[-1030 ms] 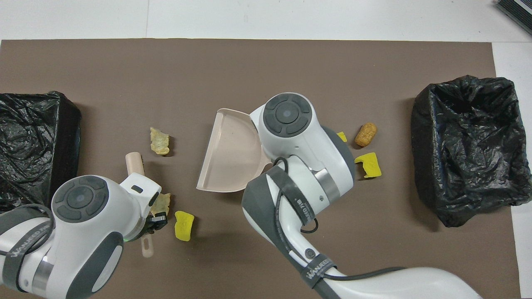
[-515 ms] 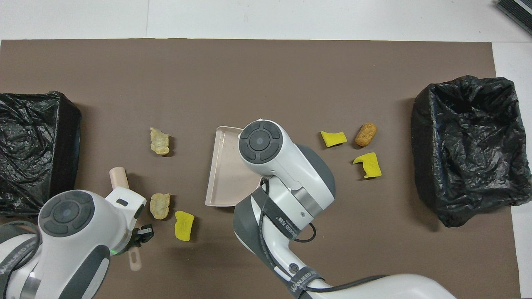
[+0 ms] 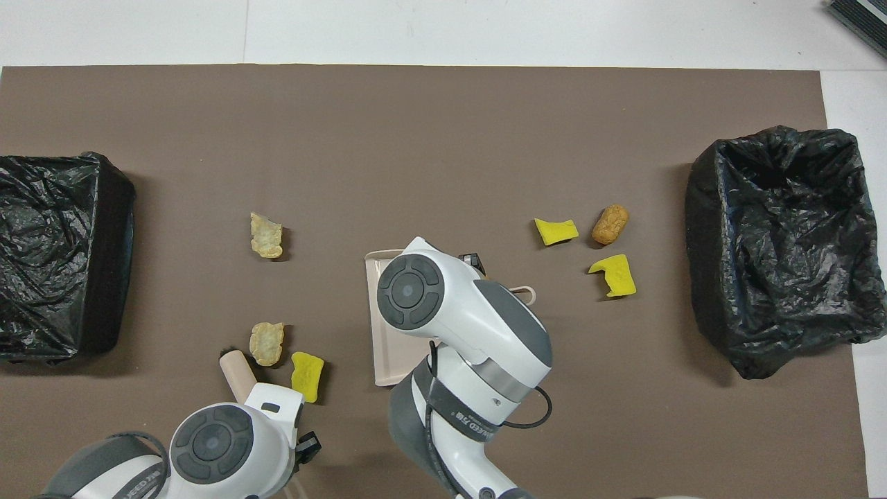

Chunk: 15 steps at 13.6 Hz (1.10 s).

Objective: Sweep and dump trash in bin

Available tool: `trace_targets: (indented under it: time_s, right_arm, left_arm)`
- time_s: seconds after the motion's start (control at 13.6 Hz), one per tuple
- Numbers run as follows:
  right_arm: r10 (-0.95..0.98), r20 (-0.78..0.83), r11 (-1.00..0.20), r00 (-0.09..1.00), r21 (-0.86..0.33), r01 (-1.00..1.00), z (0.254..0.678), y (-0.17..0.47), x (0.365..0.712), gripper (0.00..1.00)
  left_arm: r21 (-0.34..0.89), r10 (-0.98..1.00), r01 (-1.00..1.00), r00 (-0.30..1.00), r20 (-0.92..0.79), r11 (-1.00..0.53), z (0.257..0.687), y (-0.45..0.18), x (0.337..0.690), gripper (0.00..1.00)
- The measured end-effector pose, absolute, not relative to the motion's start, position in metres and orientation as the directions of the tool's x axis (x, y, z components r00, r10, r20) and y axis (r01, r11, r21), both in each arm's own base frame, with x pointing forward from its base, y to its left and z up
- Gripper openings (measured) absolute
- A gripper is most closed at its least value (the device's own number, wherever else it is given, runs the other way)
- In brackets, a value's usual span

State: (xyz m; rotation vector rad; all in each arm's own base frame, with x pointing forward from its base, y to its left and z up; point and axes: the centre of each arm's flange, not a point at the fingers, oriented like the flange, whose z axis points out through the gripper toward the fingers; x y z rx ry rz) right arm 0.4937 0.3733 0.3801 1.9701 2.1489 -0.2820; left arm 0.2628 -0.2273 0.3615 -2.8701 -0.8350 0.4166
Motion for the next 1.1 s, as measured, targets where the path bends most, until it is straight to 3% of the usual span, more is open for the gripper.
trace_targets:
  time_s: [0.44,1.1]
  right_arm:
    - [0.960,-0.267,0.089,-0.080,0.021,0.996,0.381,0.375,0.496,0.32]
    - [0.965,-0.263,0.027,-0.016,0.040,0.999,0.380,0.374,0.497,0.32]
  left_arm:
    - [-0.049,0.522,0.523,0.830,-0.197,-0.851,0.348,-0.244,0.287,0.26]
    - [0.069,0.156,0.171,0.971,-0.183,-0.983,0.352,-0.254,0.307,0.26]
